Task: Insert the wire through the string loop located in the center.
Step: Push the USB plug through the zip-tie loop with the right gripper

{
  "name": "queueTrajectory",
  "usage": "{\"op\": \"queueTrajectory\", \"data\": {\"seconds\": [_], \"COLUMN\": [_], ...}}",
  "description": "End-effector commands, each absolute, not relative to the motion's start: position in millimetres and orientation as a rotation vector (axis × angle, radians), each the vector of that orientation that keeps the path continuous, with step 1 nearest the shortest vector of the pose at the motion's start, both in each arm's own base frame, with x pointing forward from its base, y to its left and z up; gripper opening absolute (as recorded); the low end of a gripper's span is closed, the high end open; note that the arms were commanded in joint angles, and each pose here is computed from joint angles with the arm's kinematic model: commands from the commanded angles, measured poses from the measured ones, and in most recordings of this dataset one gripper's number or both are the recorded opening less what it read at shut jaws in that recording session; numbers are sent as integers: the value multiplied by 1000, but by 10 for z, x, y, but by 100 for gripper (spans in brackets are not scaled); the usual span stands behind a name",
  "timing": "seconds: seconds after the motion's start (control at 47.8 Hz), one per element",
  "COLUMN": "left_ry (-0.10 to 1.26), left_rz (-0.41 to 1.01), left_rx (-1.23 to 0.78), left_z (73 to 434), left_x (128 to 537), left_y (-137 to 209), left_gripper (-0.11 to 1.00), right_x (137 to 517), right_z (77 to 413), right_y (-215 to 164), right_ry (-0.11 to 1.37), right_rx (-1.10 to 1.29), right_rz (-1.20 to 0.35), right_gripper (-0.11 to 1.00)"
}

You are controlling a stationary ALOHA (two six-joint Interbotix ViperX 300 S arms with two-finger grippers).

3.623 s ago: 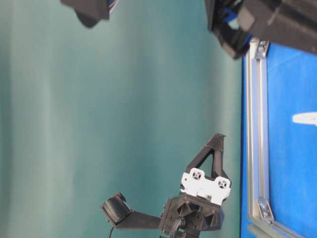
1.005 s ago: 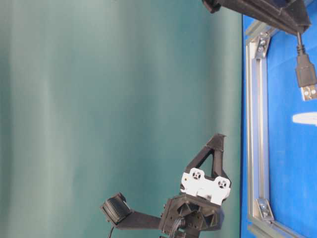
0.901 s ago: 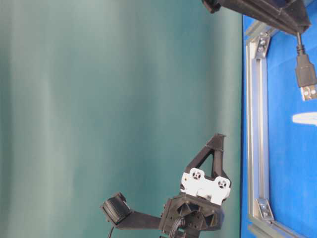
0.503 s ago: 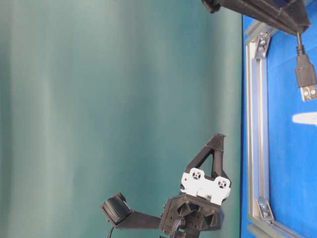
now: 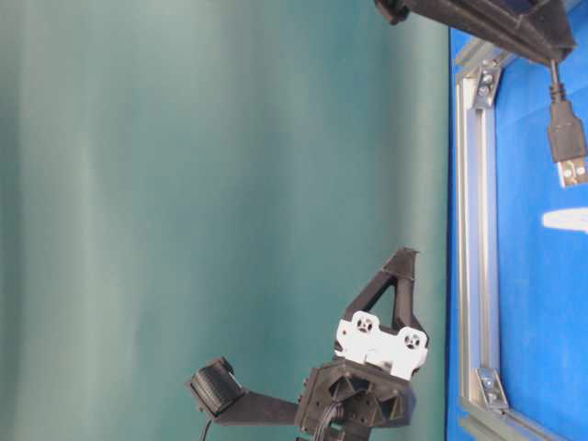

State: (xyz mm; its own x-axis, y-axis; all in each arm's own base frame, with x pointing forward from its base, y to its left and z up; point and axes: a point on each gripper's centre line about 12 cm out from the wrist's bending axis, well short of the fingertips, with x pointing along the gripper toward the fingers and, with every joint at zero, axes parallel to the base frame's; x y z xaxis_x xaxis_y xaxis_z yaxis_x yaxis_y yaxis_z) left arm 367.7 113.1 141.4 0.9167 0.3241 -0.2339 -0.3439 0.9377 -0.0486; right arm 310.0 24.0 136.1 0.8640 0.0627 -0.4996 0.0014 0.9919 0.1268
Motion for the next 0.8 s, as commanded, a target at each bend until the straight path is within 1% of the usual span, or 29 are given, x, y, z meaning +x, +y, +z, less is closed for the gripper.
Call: {"op": "queueTrajectory", "data": {"seconds": [0.0,0.775], "left_ry": [183,183], "left_rz": [344,344], "left_rx": [-84,-84], "left_z": [1555,1557], "left_x": [3704,3699], "left_y": [1144,1143], "left_gripper": [0,0], "right_x": [3130,3149], "right_z": [1450,1444], "right_y": [238,239], "right_ry": [492,493], "right_rx": [127,128], "right_rz": [34,33], "right_gripper": [-2,-2]}}
